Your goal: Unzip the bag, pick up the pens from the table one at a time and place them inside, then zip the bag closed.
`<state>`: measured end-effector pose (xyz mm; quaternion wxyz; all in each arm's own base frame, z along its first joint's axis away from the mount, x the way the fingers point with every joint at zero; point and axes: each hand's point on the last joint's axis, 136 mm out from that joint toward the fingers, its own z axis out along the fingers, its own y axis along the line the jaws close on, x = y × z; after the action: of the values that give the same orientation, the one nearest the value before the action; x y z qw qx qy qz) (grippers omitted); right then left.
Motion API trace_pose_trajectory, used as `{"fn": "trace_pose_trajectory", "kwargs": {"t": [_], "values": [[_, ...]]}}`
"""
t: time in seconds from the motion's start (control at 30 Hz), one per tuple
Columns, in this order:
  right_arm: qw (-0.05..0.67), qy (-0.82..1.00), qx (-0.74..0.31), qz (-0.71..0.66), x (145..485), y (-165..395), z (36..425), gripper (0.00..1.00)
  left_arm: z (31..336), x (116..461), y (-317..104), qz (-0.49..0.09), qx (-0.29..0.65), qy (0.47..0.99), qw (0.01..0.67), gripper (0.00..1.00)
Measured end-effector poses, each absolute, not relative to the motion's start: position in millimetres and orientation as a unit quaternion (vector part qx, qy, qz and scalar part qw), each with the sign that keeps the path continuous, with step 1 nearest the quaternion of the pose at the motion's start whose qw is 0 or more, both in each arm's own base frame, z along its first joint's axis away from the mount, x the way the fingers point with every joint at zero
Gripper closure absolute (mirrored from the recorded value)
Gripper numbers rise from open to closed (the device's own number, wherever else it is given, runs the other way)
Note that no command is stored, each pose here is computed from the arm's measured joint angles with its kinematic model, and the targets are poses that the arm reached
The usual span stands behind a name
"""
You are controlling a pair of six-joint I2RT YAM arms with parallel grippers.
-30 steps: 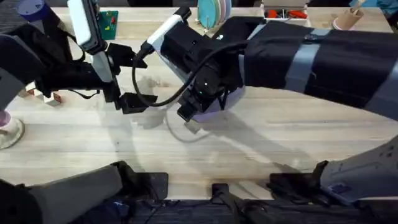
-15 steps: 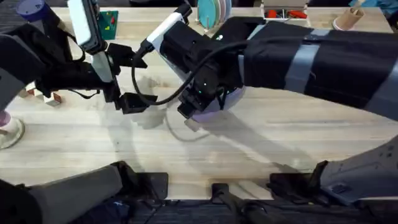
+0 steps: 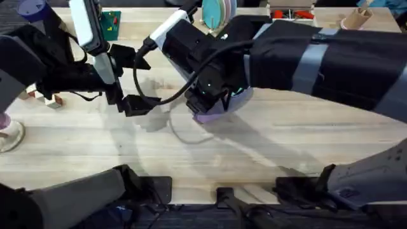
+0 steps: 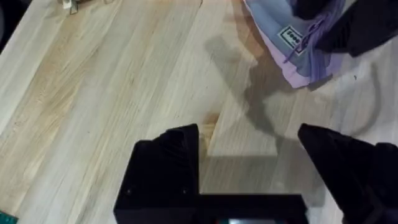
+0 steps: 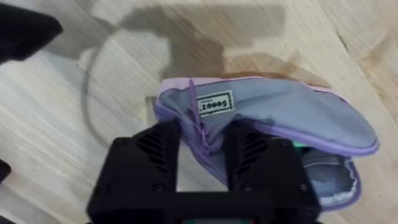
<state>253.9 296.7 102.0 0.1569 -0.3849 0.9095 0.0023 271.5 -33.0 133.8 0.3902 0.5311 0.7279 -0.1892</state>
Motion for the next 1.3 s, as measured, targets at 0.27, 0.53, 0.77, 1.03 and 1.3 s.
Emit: {"fn": "trace_pose_trajectory", "kwargs": {"t": [0.27,0.53,0.77,1.03,1.3], "values": [[0.155,0.91,-0.384,-0.004,255,295,110,0.959,134,271,-33,-0.189,0.531,0.728,0.39,0.007],[0.188,0.907,-0.375,-0.031,272,294,124,0.971,134,271,-33,-0.189,0.531,0.728,0.39,0.007],[0.219,0.904,-0.363,-0.051,281,287,140,0.97,134,271,-33,-0.189,0.531,0.728,0.39,0.007],[0.246,0.901,-0.351,-0.066,287,278,157,0.97,134,271,-33,-0.189,0.531,0.728,0.39,0.007],[0.265,0.902,-0.335,-0.069,294,270,174,0.97,134,271,-33,-0.189,0.531,0.728,0.39,0.007]]}}
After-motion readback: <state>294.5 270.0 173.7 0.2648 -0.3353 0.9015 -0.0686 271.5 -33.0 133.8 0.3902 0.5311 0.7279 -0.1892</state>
